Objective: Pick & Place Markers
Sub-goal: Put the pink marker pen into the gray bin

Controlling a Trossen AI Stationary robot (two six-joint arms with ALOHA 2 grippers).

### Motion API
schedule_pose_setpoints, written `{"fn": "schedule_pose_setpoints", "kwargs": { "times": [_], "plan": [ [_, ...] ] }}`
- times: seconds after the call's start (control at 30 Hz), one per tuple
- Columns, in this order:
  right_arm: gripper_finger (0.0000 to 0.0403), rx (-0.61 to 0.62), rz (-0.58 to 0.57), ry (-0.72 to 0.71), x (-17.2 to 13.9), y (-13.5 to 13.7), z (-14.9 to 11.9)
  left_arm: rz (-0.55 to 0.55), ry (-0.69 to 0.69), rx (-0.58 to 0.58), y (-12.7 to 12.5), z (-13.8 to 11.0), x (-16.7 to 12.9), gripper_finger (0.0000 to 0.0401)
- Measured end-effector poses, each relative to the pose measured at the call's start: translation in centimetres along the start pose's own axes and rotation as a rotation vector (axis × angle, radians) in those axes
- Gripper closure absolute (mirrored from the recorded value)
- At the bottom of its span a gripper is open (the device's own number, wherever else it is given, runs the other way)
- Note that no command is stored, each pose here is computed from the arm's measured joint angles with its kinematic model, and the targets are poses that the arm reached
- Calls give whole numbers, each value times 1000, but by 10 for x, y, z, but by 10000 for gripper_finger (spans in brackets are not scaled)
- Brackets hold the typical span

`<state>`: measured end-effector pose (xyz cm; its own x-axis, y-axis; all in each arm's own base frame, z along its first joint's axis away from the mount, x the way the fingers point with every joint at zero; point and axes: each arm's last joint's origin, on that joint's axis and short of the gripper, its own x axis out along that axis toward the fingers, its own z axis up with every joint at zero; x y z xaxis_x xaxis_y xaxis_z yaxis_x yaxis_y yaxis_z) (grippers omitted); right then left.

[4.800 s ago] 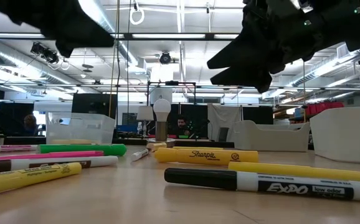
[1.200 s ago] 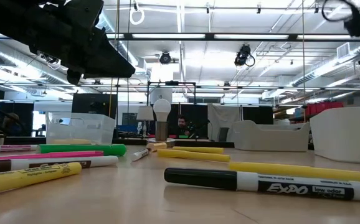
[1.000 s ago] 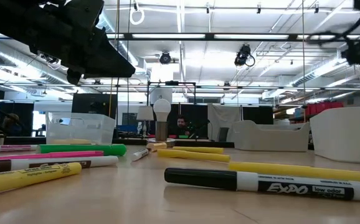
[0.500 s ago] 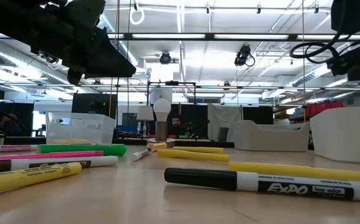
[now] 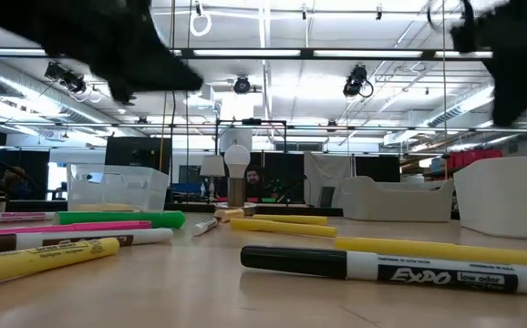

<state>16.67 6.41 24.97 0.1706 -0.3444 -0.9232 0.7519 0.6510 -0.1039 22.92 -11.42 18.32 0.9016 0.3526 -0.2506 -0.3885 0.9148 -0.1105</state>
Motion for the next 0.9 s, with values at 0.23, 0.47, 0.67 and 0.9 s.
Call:
{"fn": "schedule_pose_setpoints", "kwargs": {
  "times": [0.23,0.47,0.67,0.9],
  "plan": [
    [193,-141,236,-462,-39,35,13,-128,-4,291,-46,31,-27,328],
    [193,-342,447,-699,-44,72,14,-147,307,229,-57,31,-59,328],
    [192,-418,477,-754,-32,80,10,49,600,-16,-33,6,-75,328],
    [192,-404,460,-716,-16,77,3,387,751,-269,4,-30,-83,292]
  ]
}}
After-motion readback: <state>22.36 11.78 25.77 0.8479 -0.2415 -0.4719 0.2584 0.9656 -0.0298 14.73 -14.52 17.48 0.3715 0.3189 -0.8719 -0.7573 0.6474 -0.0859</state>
